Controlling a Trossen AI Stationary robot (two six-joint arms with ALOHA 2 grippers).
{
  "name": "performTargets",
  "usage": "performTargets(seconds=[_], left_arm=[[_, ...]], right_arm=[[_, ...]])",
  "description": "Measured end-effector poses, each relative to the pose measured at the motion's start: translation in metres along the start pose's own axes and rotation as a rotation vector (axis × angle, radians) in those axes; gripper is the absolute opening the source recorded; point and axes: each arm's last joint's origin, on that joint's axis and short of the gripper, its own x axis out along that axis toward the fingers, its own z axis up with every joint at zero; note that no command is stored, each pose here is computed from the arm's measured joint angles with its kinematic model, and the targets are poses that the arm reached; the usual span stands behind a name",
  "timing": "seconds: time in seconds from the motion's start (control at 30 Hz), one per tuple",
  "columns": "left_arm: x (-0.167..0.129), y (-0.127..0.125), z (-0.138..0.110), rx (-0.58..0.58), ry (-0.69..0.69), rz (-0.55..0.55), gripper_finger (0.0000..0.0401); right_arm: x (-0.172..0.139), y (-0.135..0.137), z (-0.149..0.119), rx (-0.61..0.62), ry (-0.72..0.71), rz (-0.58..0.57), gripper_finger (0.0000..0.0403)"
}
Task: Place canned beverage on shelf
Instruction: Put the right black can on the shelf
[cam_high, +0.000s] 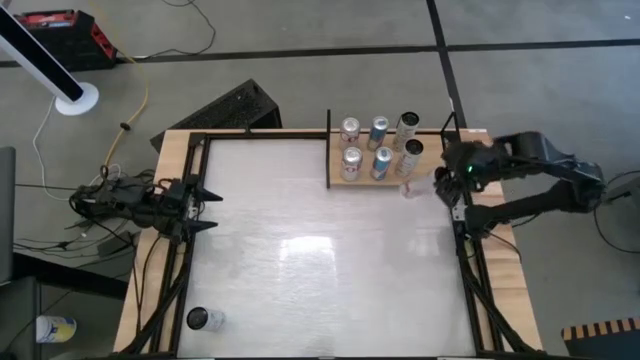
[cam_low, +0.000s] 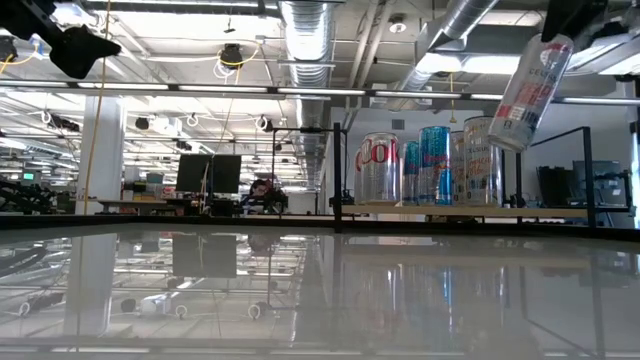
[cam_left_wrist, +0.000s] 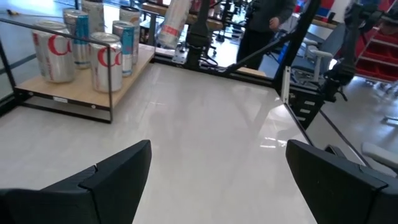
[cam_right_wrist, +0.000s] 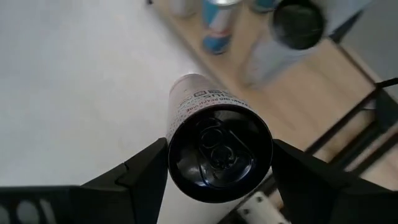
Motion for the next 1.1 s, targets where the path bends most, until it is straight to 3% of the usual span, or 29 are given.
performTargets(seconds=[0.4, 0.7, 1.1], left_arm=[[0.000, 0.001, 0.000, -0.008, -0.010, 0.034, 0.0357], [0.000, 0.001, 0.000, -0.010, -0.010, 0.035, 0.0357], [0.000, 0.001, 0.000, -0.010, -0.010, 0.036, 0.0357]], right_arm=[[0.008, -0.038, 0.014, -0.159, 0.056, -0.139, 0.0278], [0.023, -0.062, 0.028, -0.167, 0.164, -0.233, 0.0278], [0.040, -0.086, 0.042, -0.175, 0.282, -0.268, 0.0278]])
